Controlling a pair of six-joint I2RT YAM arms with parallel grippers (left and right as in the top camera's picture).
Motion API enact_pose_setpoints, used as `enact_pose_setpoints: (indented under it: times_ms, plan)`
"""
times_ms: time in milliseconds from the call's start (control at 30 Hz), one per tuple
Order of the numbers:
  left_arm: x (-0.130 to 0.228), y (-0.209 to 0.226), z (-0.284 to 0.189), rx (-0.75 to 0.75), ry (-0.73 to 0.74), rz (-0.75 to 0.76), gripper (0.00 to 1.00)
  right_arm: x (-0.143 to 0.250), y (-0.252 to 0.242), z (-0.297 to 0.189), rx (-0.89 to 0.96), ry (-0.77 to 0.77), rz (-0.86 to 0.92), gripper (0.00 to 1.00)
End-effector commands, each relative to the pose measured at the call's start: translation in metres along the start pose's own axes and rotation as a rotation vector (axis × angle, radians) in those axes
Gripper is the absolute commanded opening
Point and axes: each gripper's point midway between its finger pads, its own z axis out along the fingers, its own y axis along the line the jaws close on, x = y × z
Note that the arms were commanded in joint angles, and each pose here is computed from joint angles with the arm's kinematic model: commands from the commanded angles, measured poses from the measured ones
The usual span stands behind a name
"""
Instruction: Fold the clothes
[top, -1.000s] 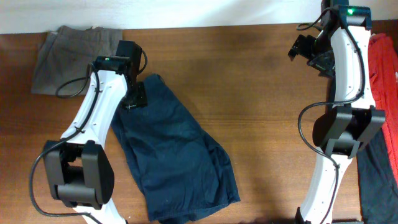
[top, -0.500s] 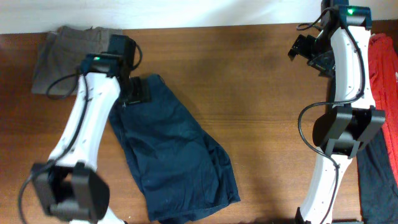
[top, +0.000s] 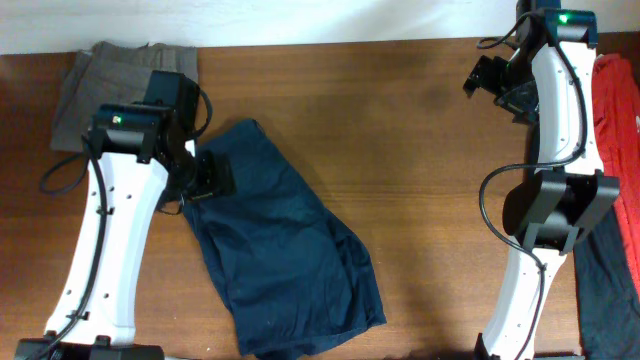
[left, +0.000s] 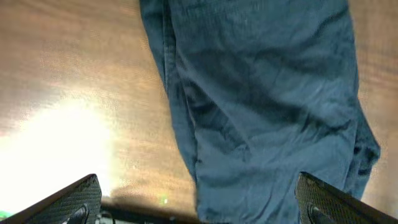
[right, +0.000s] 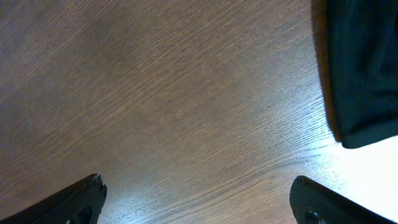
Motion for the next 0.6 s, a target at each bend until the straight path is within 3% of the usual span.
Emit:
enact_pose_setpoints:
  times_ms: [0,233,567]
  plan:
    - [0.015,-0.004,0.009,0.031,0.059,-0.011,0.99,-0.002,0.001,-0.019,-0.016,-0.037,0.003,0.99]
    - [0.051,-0.016,0.059,0.101,0.224,0.017,0.99,-0.002,0.001,-0.019,-0.016,-0.037,0.003,0.99]
    - [0.08,-0.021,0.128,0.147,0.268,0.018,0.99,-0.002,0.001,-0.019,-0.016,-0.037,0.003,0.99]
